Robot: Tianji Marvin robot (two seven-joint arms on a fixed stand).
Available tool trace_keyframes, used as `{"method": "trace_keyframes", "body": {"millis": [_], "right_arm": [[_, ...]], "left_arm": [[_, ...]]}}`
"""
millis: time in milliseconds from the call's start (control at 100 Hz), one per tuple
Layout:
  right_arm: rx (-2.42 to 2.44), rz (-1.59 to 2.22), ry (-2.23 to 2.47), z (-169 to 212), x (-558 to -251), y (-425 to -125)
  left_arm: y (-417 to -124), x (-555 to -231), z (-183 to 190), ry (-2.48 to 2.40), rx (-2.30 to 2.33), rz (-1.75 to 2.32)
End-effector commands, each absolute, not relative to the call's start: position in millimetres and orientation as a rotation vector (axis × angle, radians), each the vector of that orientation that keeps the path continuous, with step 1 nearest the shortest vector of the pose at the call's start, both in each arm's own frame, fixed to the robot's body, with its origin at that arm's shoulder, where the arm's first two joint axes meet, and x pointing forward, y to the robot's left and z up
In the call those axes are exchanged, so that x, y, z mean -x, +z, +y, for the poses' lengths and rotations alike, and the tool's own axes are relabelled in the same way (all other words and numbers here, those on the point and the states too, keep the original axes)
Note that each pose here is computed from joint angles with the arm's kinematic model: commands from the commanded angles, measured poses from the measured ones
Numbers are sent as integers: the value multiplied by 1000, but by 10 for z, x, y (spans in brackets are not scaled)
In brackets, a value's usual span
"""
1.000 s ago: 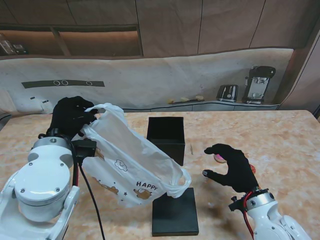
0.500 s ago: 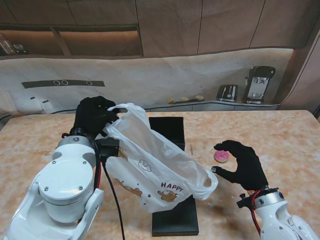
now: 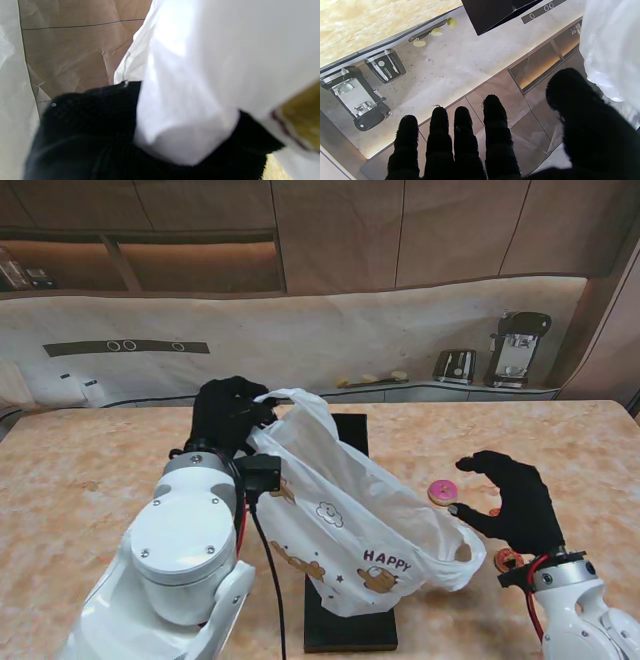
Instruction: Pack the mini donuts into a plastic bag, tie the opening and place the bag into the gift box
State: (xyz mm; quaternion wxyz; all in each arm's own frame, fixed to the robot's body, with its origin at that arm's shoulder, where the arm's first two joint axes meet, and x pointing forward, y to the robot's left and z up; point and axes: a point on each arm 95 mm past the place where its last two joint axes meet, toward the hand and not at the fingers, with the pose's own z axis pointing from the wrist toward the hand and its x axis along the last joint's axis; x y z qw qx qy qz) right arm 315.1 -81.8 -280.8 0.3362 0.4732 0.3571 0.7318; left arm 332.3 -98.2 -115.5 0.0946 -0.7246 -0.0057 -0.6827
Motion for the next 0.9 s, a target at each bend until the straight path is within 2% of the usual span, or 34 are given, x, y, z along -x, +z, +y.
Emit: {"method": "trace_keyframes", "body": {"millis": [0,480,890], "right_arm": [[-1242,938,1890,-843,-3107,-2848],[-1224,955,1866,-895,-3106,-2810],[-1260,995,1863,-756,-3202,-2855]], "left_arm": [[-1240,-3378,-1059,-2018,2191,24],[-1947,-3584,-1205,-1990,2234,-53],[-2464,-3619,-973,-1878,2200,110]]}}
